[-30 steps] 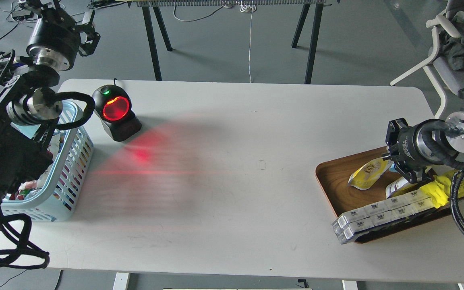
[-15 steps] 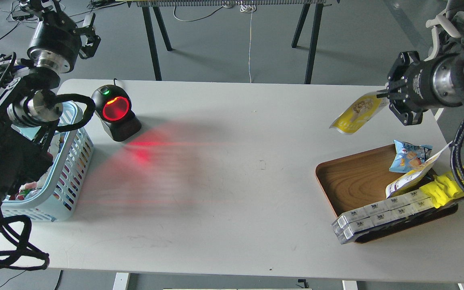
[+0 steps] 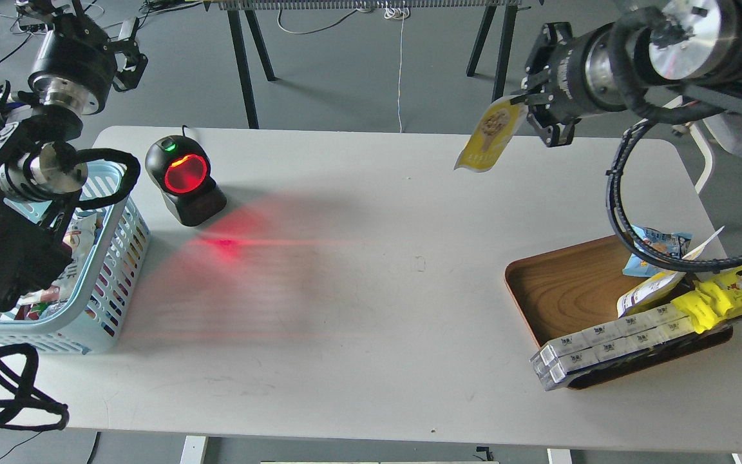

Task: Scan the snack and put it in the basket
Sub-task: 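Carry the packet toward the table center and set it down upright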

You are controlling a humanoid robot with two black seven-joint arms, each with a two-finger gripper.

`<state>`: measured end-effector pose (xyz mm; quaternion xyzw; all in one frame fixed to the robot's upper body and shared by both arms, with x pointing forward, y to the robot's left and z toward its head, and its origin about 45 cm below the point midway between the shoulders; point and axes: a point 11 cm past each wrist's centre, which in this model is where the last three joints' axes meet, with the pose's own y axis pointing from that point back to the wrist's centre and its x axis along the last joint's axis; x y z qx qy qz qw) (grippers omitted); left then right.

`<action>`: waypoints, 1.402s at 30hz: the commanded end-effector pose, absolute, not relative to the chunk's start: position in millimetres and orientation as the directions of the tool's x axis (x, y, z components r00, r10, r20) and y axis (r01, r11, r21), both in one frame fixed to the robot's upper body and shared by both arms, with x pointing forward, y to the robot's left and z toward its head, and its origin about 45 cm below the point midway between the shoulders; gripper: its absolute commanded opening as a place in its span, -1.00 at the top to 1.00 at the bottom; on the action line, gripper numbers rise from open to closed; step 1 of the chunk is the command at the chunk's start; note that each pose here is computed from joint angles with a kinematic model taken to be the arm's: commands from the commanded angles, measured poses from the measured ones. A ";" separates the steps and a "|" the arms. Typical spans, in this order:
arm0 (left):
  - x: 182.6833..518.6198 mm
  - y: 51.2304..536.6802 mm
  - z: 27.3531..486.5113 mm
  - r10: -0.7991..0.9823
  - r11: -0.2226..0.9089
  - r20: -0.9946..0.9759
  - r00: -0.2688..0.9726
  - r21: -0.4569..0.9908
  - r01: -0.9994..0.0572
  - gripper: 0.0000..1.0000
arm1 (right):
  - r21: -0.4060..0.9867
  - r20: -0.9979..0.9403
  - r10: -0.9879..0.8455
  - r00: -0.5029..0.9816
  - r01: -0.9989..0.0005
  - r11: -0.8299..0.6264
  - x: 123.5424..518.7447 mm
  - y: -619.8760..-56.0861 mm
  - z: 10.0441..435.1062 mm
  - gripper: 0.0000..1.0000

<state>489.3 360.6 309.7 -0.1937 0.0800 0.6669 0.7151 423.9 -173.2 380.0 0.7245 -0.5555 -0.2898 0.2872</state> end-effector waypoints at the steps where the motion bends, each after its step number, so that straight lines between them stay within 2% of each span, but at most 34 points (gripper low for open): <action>1: 488.8 363.7 310.2 0.925 0.032 -0.369 0.093 -0.169 -0.985 -1.00 | 0.747 -0.154 -0.959 0.240 -0.607 -0.271 427.2 -143.1 363.2 1.00; 8: 489.4 360.9 309.5 0.926 0.036 -0.365 0.096 -0.167 -0.985 -1.00 | 0.761 -0.201 -0.933 0.299 -0.552 -0.341 421.0 -93.7 342.6 1.00; 19: 489.2 361.5 309.6 0.926 0.039 -0.365 0.098 -0.168 -0.985 -1.00 | 0.772 -0.223 -0.913 0.342 -0.510 -0.380 412.1 -56.9 325.4 1.00; 27: 489.3 360.9 309.5 0.925 0.039 -0.366 0.099 -0.169 -0.985 -1.00 | 0.783 -0.236 -0.913 0.334 -0.491 -0.382 410.5 -50.3 311.3 1.00; 42: 489.7 358.3 308.3 0.924 0.041 -0.370 0.101 -0.168 -0.985 -1.00 | 0.778 -0.256 -0.906 0.337 -0.484 -0.400 409.4 -40.0 311.2 1.00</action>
